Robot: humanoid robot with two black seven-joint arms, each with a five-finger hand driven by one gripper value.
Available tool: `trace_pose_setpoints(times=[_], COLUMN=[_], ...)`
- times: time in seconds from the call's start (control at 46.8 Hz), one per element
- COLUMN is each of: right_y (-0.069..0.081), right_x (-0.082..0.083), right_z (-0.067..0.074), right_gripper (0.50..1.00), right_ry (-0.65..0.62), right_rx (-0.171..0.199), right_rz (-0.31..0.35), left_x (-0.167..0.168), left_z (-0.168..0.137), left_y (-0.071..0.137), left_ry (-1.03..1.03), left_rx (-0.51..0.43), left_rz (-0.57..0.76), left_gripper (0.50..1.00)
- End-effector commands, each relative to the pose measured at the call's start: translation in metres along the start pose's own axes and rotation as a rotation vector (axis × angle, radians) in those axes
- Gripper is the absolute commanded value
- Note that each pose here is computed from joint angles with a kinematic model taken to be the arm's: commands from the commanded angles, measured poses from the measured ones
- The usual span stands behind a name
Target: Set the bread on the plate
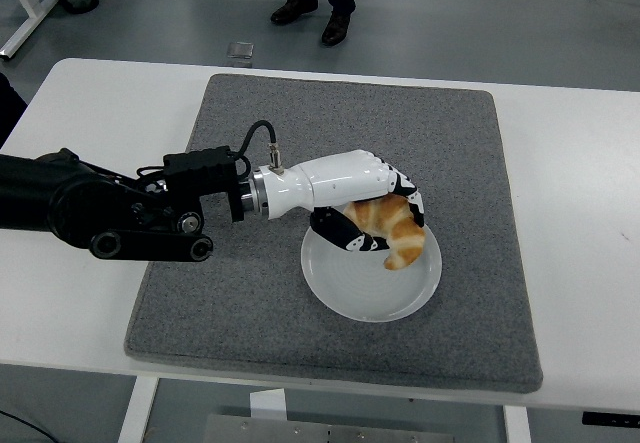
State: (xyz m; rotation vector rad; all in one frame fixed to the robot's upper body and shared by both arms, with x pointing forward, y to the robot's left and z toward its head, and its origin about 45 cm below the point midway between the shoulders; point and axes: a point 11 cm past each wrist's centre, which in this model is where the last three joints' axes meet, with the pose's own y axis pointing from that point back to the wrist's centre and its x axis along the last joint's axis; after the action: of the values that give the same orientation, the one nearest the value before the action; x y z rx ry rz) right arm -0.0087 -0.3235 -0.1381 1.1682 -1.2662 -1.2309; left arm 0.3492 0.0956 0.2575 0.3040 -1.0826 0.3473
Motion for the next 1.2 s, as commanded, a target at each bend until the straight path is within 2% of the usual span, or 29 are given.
trace_pose_setpoints(times=[0.0,0.278,0.769,1.175], right_y=[0.0,0.0,0.0,0.0], right_x=[0.0,0.0,0.001,0.001], right_z=[0.0,0.0,0.0,0.0], right_gripper=[0.952,0.952,0.952,0.954], right_ry=[0.0,0.0,0.0,0.0], right_rx=[0.0,0.0,0.0,0.0], right_rz=[0.001,0.001,0.002,0.004], left_x=[-0.008,-0.03,-0.051,-0.054], left_z=[-0.002,-0.011,-0.031,-0.037], left_y=[-0.002,-0.008,0.005,0.008], left_ry=[-0.002,0.018,0.044,0.045], left_rx=[-0.006,0.016,0.079,0.097], left_rz=[-0.001,-0.009,-0.016,-0.01], left_gripper=[0.5,0.5,0.5,0.5])
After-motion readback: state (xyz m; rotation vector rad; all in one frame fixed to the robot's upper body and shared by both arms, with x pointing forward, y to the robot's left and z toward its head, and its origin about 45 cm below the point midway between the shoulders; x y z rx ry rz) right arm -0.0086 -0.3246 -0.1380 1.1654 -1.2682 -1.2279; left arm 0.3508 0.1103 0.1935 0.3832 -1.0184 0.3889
